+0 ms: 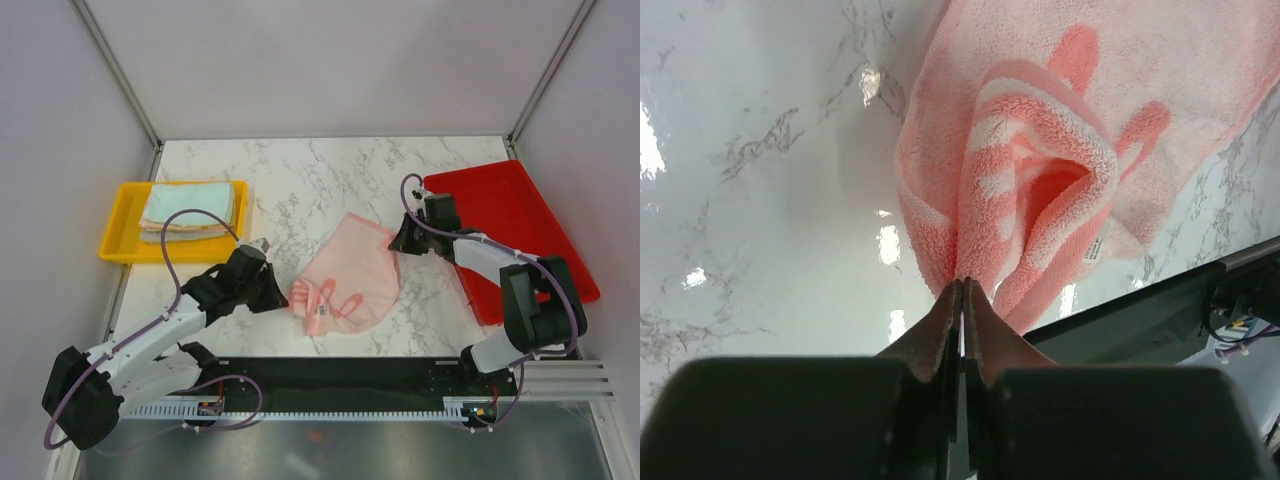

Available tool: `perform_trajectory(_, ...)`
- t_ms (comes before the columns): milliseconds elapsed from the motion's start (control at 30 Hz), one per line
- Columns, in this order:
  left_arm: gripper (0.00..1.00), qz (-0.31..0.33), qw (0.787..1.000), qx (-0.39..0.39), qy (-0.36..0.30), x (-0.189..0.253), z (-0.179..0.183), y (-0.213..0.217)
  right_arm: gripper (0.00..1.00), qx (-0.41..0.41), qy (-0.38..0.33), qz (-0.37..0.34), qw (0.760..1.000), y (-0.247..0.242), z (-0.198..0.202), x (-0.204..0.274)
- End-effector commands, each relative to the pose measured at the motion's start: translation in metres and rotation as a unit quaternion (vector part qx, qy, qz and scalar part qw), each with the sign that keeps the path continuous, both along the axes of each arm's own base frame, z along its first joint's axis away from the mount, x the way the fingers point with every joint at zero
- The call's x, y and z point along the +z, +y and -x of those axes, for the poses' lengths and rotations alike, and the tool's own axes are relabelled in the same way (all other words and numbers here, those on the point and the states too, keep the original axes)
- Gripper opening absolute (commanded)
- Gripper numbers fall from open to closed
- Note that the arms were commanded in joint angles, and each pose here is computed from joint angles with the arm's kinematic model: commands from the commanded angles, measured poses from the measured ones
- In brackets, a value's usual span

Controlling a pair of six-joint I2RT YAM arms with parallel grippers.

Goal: Fold and stack the towels
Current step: Flatten out the crumpled towel

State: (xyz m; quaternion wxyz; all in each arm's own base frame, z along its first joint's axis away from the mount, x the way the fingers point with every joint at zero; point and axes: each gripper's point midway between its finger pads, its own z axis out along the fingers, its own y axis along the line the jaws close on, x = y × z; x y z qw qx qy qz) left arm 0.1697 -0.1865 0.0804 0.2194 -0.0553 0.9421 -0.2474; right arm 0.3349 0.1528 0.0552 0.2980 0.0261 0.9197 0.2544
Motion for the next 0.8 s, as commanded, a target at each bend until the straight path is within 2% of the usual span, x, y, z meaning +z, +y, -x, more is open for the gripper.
perform_trajectory(0, 0.10, 0.010, 1.000, 0.006, 0.019, 0.000, 0.010, 0.000, 0.14, 0.003, -0.009, 0.023, 1.000, -0.004, -0.021, 0.000)
perform_trajectory(33, 0.27, 0.008, 1.000, 0.008, 0.018, 0.003, 0.009, 0.002, 0.16, -0.004, -0.005, 0.032, 0.999, -0.007, -0.023, -0.002)
perform_trajectory(100, 0.43, -0.007, 1.000, 0.002, -0.010, 0.021, -0.001, 0.004, 0.20, -0.017, 0.002, 0.048, 0.999, -0.013, -0.024, 0.000)
perform_trajectory(133, 0.51, -0.032, 0.999, 0.012, -0.032, 0.029, -0.012, 0.010, 0.28, -0.023, 0.002, 0.054, 0.998, -0.016, -0.025, 0.002)
perform_trajectory(167, 0.53, -0.049, 0.996, 0.003, -0.070, 0.055, -0.026, 0.012, 0.33, -0.023, 0.003, 0.057, 0.998, -0.018, -0.023, 0.005)
perform_trajectory(233, 0.56, -0.082, 0.992, -0.004, -0.100, 0.072, -0.049, 0.011, 0.45, -0.030, -0.002, 0.071, 0.997, -0.023, -0.023, 0.009)
perform_trajectory(267, 0.57, -0.081, 0.987, -0.021, -0.139, 0.103, -0.065, 0.002, 0.46, -0.035, 0.004, 0.081, 0.996, -0.028, -0.020, 0.010)
perform_trajectory(333, 0.59, -0.111, 0.983, -0.052, -0.137, 0.101, -0.089, -0.013, 0.47, -0.044, 0.011, 0.103, 0.994, -0.036, -0.014, 0.011)
perform_trajectory(367, 0.59, -0.103, 0.980, -0.056, -0.161, 0.121, -0.109, -0.027, 0.47, -0.052, 0.000, 0.112, 0.992, -0.041, -0.016, 0.019)
perform_trajectory(533, 0.57, -0.116, 0.974, -0.113, -0.159, 0.102, -0.194, -0.091, 0.47, -0.038, -0.063, 0.105, 0.992, -0.033, -0.025, 0.050)
perform_trajectory(600, 0.55, -0.088, 0.972, -0.147, -0.162, 0.096, -0.214, -0.117, 0.47, -0.031, -0.075, 0.114, 0.990, -0.027, -0.027, 0.054)
perform_trajectory(633, 0.55, -0.078, 0.968, -0.155, -0.183, 0.108, -0.230, -0.128, 0.48, -0.035, -0.082, 0.121, 0.989, -0.026, -0.029, 0.056)
perform_trajectory(667, 0.55, -0.086, 0.969, -0.167, -0.160, 0.077, -0.241, -0.137, 0.48, -0.040, -0.083, 0.128, 0.987, -0.027, -0.030, 0.056)
perform_trajectory(733, 0.54, -0.069, 0.966, -0.183, -0.169, 0.079, -0.260, -0.151, 0.50, -0.054, -0.062, 0.150, 0.985, -0.033, -0.029, 0.042)
perform_trajectory(767, 0.53, -0.076, 0.968, -0.189, -0.146, 0.050, -0.266, -0.153, 0.51, -0.058, -0.050, 0.157, 0.985, -0.035, -0.027, 0.037)
